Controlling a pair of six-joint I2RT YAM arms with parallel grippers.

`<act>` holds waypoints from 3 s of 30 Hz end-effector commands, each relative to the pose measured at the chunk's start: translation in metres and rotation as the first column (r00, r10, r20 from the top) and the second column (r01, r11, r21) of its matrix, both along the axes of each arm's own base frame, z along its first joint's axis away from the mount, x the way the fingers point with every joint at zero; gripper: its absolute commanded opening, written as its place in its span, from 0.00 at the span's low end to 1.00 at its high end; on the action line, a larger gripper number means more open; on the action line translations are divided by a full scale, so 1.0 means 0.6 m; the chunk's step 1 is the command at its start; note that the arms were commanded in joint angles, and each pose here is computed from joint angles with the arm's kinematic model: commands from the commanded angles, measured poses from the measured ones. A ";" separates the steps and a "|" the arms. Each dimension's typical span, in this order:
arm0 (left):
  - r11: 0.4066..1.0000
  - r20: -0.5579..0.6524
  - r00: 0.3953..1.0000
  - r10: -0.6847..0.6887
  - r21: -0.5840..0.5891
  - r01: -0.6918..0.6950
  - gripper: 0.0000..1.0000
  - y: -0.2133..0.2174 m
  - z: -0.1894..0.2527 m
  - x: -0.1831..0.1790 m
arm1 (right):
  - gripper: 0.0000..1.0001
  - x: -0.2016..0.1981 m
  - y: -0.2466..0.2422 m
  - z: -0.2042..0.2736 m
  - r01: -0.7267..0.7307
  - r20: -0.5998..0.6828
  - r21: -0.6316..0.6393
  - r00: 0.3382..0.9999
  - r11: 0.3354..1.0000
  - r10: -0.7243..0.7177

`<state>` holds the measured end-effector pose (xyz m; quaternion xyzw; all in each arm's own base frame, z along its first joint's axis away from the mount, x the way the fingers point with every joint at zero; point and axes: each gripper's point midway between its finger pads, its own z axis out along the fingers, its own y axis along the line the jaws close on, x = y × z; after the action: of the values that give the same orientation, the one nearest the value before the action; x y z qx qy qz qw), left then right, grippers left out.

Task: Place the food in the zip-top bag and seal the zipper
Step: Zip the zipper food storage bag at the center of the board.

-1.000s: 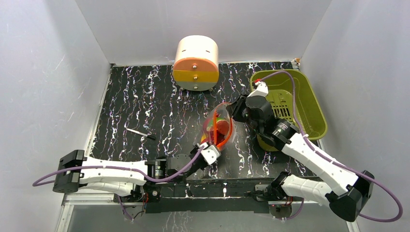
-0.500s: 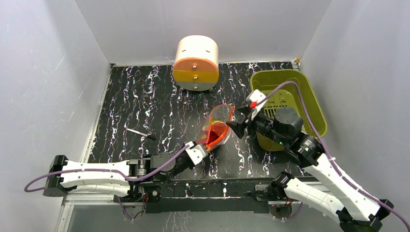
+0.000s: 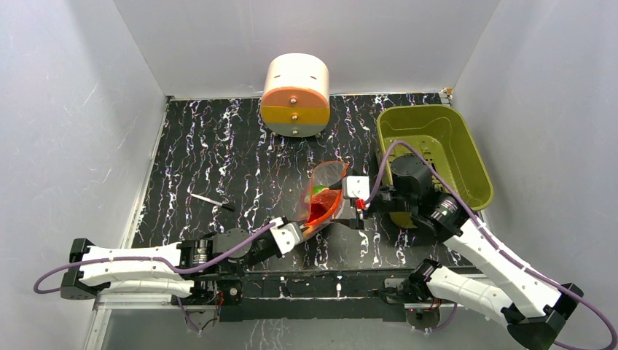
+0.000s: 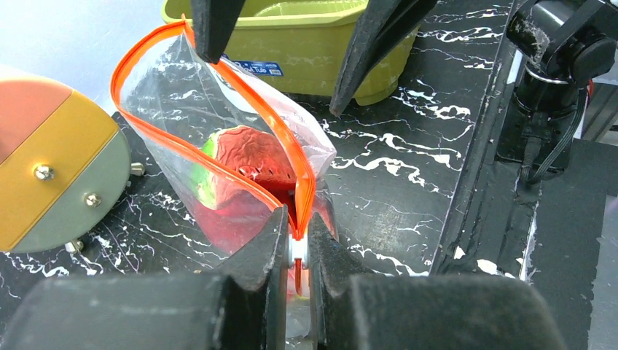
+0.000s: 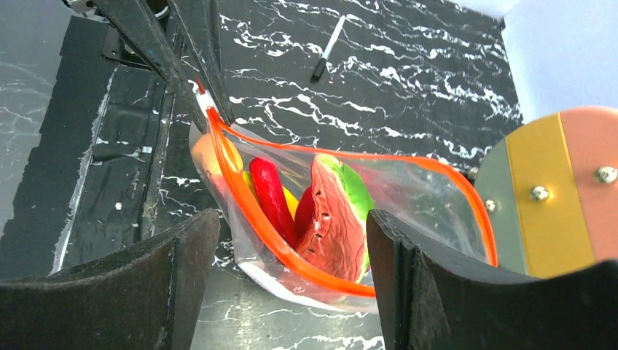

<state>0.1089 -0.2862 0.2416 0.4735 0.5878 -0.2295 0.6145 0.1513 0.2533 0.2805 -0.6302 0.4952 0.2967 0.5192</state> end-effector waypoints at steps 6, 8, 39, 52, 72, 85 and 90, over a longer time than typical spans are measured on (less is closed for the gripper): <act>0.997 0.016 1.000 -0.027 -0.065 0.028 0.00 -0.005 0.049 -0.006 | 0.80 -0.003 0.043 0.069 -0.170 0.198 0.061 0.968 0.984 0.155; 0.998 0.017 0.999 -0.027 -0.061 0.028 0.00 -0.006 0.049 -0.006 | 0.81 -0.001 0.050 0.068 -0.179 0.205 0.054 0.965 0.982 0.164; 0.995 -0.005 1.000 -0.005 -0.095 0.005 0.00 0.006 0.063 -0.003 | 0.70 0.001 0.104 -0.032 -0.157 0.183 -0.152 0.966 0.976 0.184; 0.995 -0.008 1.000 0.029 -0.092 -0.030 0.00 0.012 0.064 0.004 | 0.70 -0.005 0.095 -0.046 -0.158 0.175 -0.160 0.967 0.974 0.186; 0.994 -0.022 1.000 0.016 -0.109 -0.018 0.00 0.018 0.059 0.000 | 0.70 -0.005 0.113 0.066 -0.088 0.061 -0.007 0.994 0.996 0.088; 0.994 -0.016 1.000 0.004 -0.109 -0.005 0.00 0.017 0.063 -0.003 | 0.85 -0.033 0.106 -0.017 -0.223 0.037 -0.159 0.972 0.962 0.232; 0.995 -0.016 1.000 0.000 -0.103 -0.001 0.00 0.015 0.059 -0.004 | 0.77 -0.029 0.111 -0.024 -0.229 0.065 -0.173 0.968 0.958 0.243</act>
<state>0.1082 -0.2753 0.2562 0.4558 0.5924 -0.2421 0.6186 0.1396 0.3159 0.2558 -0.7263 0.4516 0.2840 0.4335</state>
